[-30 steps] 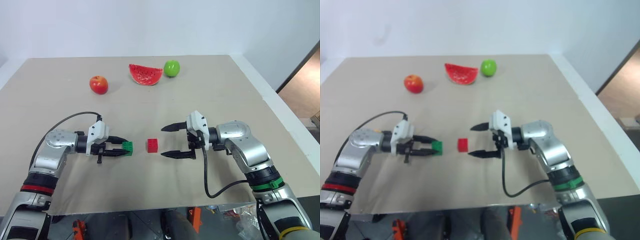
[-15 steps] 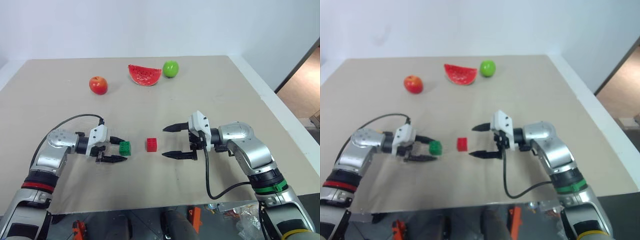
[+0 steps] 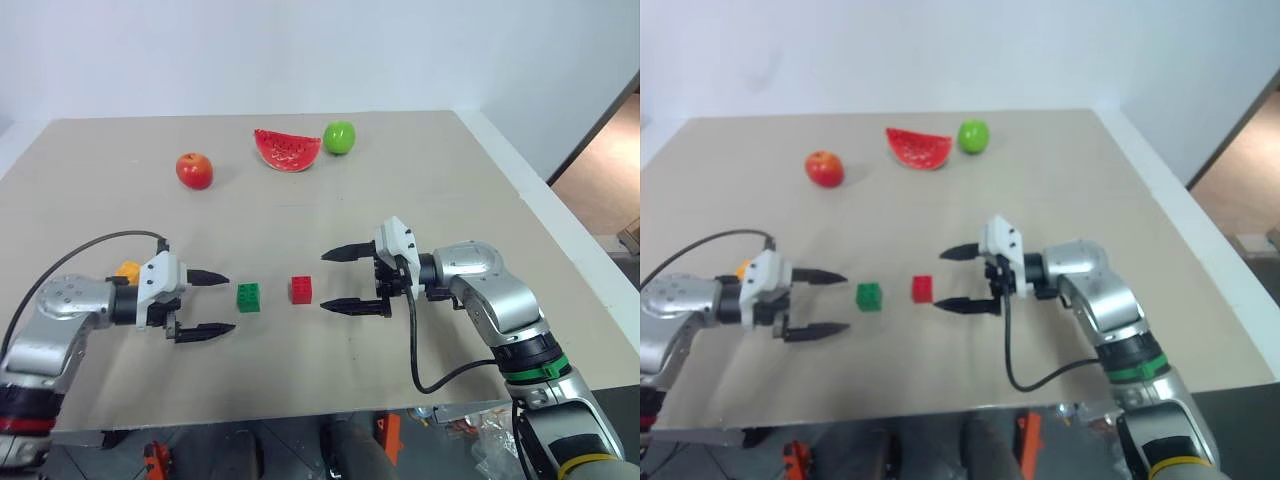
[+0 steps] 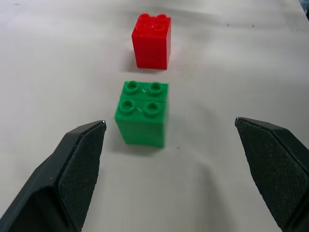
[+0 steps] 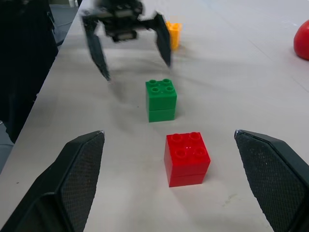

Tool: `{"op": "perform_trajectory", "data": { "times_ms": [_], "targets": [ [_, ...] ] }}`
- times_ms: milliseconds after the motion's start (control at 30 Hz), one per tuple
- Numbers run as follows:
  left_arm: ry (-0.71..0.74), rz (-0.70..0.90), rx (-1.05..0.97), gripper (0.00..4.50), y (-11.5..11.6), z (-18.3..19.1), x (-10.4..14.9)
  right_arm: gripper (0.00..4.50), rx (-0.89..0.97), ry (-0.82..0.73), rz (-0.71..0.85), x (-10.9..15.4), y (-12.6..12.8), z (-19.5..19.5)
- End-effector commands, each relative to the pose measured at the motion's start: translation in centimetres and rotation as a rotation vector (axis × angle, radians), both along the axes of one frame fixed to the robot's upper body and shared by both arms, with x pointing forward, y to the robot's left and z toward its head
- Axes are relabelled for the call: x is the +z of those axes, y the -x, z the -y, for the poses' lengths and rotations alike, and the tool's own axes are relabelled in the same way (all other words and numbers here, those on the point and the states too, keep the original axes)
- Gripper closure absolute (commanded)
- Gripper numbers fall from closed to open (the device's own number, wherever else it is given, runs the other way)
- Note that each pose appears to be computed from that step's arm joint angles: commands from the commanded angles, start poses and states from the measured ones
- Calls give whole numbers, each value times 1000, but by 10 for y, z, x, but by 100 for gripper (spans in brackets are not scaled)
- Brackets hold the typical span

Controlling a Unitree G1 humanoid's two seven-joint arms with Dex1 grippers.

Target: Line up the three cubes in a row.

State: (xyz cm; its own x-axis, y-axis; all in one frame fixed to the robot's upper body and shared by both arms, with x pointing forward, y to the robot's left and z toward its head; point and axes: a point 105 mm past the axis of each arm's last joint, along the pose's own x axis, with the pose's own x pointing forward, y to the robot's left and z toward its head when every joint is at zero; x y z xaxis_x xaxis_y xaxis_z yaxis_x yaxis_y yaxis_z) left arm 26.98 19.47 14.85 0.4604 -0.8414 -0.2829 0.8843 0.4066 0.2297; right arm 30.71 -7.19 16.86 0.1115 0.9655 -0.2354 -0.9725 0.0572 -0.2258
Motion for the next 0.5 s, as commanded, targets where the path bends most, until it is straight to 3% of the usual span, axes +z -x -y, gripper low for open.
{"op": "perform_trajectory", "data": {
  "times_ms": [33, 133, 300, 500],
  "targets": [
    [79, 109, 181, 5, 1, -10, 32, 0, 15, -36, 52, 17, -4, 0],
    [145, 208, 466, 5, 2, -35, 40, 0, 25, -46, 49, 17, -5, -1],
    [172, 299, 827, 5, 16, -68, 31, 0, 46, -51, 34, 16, -6, -4],
    [288, 263, 1125, 5, 31, -86, 9, 0, 72, -44, 22, 13, -5, -7]
  ]
}}
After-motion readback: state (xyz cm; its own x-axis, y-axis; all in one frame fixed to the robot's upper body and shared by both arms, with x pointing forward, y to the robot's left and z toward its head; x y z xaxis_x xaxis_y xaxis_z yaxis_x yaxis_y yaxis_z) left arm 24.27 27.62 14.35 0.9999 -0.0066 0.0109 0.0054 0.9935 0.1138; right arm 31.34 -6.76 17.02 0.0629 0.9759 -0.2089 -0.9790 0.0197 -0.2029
